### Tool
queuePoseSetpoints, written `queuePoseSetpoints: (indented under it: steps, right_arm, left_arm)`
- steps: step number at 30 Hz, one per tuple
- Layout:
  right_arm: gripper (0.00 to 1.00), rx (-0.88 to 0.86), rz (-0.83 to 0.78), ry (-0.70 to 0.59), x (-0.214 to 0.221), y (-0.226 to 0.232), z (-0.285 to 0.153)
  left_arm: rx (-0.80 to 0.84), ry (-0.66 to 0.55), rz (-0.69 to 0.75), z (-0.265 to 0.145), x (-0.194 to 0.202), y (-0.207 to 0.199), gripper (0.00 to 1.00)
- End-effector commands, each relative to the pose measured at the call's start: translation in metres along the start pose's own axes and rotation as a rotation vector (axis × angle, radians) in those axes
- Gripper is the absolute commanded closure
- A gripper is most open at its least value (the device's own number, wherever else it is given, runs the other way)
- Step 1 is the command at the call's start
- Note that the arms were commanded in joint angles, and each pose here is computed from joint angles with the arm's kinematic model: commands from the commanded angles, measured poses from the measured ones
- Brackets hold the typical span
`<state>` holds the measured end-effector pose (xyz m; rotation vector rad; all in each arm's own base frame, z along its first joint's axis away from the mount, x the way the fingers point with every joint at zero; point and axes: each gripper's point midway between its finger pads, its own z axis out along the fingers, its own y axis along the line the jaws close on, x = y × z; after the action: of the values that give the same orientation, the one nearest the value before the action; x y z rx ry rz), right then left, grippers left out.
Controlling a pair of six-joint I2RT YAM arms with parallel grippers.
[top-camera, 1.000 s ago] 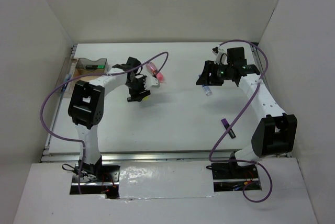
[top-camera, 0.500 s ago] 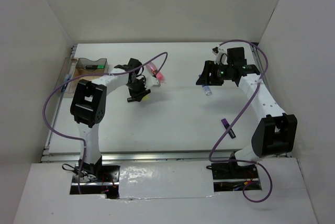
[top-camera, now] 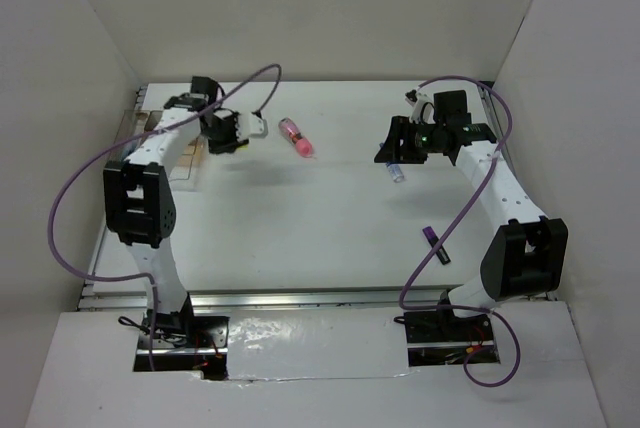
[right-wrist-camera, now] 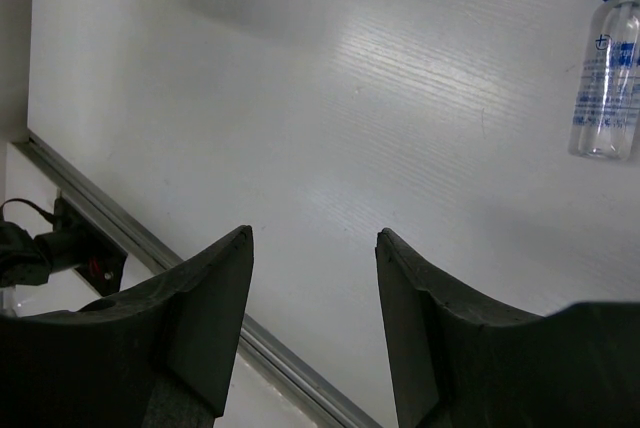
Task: Sort the stationery into containers
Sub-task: Pick up the pen from the center of the board, then place the pen in the storage box.
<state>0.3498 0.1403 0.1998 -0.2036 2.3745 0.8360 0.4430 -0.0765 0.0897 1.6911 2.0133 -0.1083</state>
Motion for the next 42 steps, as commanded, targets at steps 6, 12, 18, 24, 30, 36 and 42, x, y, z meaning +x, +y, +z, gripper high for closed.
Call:
queuePoseSetpoints:
  steps: [6,12,18,24,30,36,42]
  right_arm:
    - [0.41,-0.026,-0.034,-0.006,-0.004,0.008,0.001]
    - [0.41,-0.016,-0.033,0.013,-0.002,0.006,0.006]
    - [0.41,-0.008,-0.032,0.037,0.001,0.004,0.015]
    - [0.41,0.001,-0.036,0.053,0.0,0.002,0.021]
    - [0.41,-0.008,-0.036,0.072,0.003,0.004,0.025]
    - [0.41,-0.004,-0.037,0.07,0.002,0.003,0.024]
    - [0.4,-0.003,-0.044,0.063,0.0,0.006,0.021]
  left_arm:
    - [-0.28,-0.086,0.315,-0.1,0.014,0.117,1.0]
    - [-0.269,-0.053,0.326,-0.09,0.068,0.158,1.0]
    - [-0.321,0.001,0.367,-0.081,0.096,0.183,1.0]
    - [-0.261,0.033,0.364,-0.059,0.116,0.175,1.0]
    - [-0.254,0.072,0.336,-0.035,0.137,0.171,0.85]
    - [-0.281,0.079,0.325,-0.039,0.138,0.178,0.62]
    - [-0.298,0.084,0.323,-0.052,0.132,0.18,0.42]
